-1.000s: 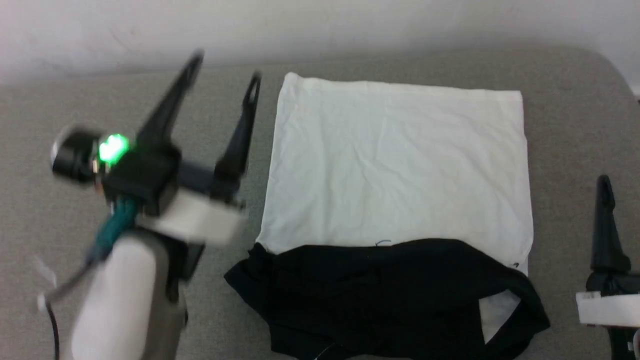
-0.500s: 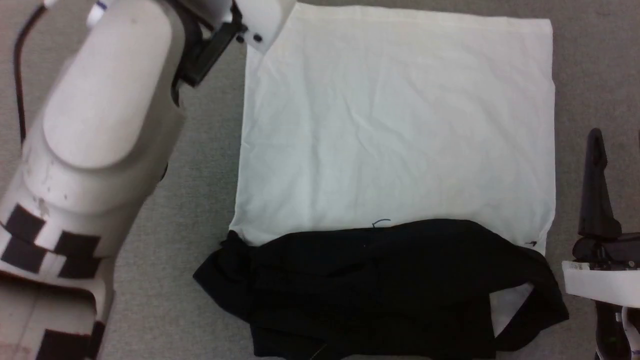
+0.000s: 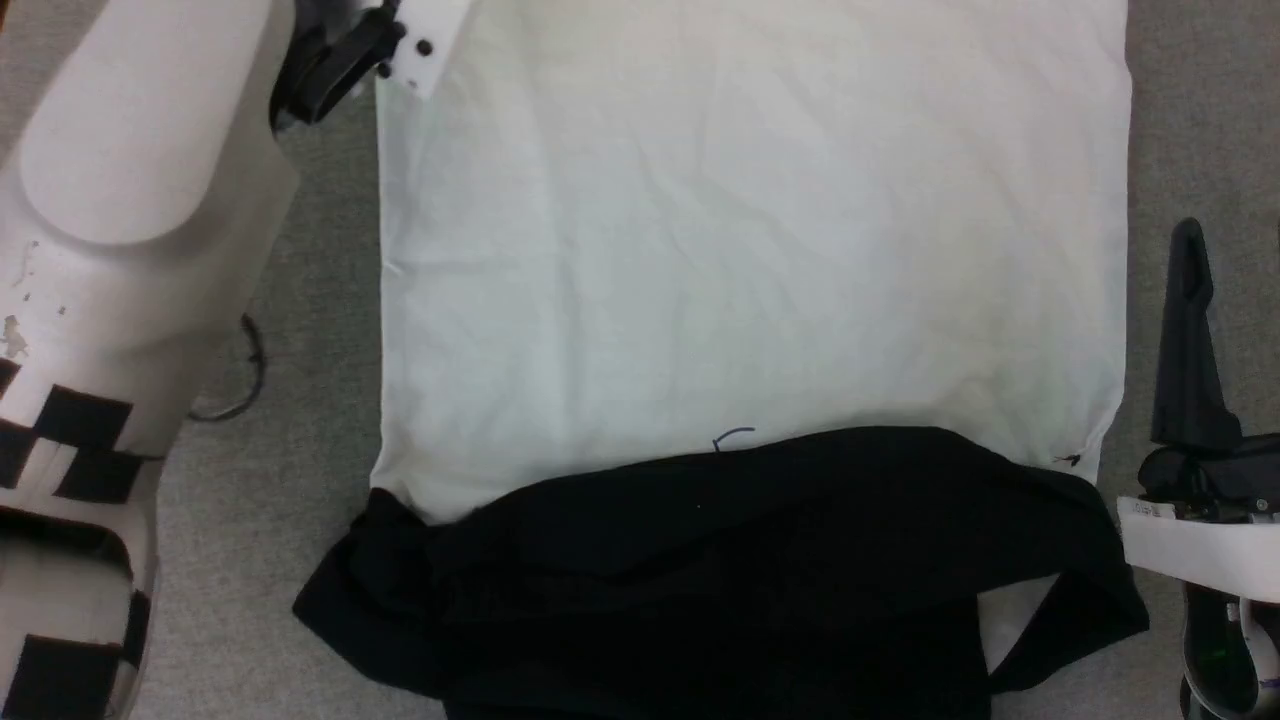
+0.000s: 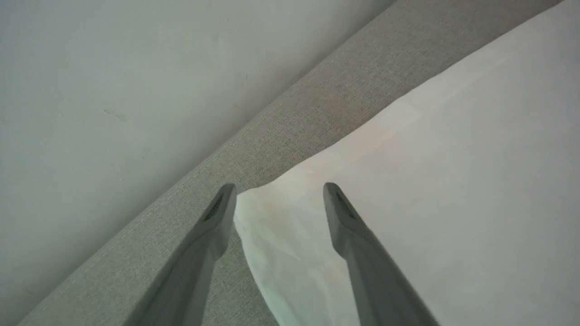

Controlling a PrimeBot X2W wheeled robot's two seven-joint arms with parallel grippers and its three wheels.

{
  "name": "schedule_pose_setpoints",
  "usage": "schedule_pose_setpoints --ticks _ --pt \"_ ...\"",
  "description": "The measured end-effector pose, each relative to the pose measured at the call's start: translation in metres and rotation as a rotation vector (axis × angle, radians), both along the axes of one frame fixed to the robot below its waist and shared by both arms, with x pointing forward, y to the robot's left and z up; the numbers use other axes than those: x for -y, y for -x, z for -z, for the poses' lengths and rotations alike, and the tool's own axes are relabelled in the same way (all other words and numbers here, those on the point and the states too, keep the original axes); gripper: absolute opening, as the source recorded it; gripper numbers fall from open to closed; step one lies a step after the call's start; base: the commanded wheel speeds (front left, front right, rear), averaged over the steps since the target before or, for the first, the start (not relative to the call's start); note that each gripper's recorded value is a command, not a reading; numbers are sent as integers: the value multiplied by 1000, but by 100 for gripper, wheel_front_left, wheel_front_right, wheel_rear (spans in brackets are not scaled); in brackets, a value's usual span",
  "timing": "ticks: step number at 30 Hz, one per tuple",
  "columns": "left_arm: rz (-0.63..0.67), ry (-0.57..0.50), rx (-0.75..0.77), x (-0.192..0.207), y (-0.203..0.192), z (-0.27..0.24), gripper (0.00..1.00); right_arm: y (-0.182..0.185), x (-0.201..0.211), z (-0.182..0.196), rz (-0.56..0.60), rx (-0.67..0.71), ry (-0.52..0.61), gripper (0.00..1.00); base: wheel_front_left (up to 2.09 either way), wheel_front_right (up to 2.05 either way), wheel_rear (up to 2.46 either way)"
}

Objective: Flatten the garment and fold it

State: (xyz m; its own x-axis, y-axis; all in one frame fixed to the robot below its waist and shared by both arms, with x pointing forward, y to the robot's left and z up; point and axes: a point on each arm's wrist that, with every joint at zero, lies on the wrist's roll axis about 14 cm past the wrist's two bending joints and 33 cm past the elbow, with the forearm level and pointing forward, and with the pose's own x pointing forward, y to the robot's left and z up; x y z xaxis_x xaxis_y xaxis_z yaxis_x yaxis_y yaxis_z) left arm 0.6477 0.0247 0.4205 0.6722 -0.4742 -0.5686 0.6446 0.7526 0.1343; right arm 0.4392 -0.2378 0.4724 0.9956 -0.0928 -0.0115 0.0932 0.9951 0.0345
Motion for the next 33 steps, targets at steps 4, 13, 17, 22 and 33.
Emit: schedule_pose_setpoints --ticks 4,13,17,22,33 --pt "-51 -84 -99 -17 0 36 100 -2 2 8 5 -17 6 100 0 0 0" --pt "-51 -60 -153 -13 4 43 0 -4 2 16 3 -33 10 100 0 0 0" --pt "-45 -23 -117 -12 6 34 0 -16 -3 0 -19 4 44 100 0 0 0" --pt "-48 28 -36 -12 5 16 0 -45 4 -48 -37 97 58 100 0 0 0" --pt "-48 44 -38 -14 8 23 0 -98 66 -7 23 -292 -57 100 0 0 0"
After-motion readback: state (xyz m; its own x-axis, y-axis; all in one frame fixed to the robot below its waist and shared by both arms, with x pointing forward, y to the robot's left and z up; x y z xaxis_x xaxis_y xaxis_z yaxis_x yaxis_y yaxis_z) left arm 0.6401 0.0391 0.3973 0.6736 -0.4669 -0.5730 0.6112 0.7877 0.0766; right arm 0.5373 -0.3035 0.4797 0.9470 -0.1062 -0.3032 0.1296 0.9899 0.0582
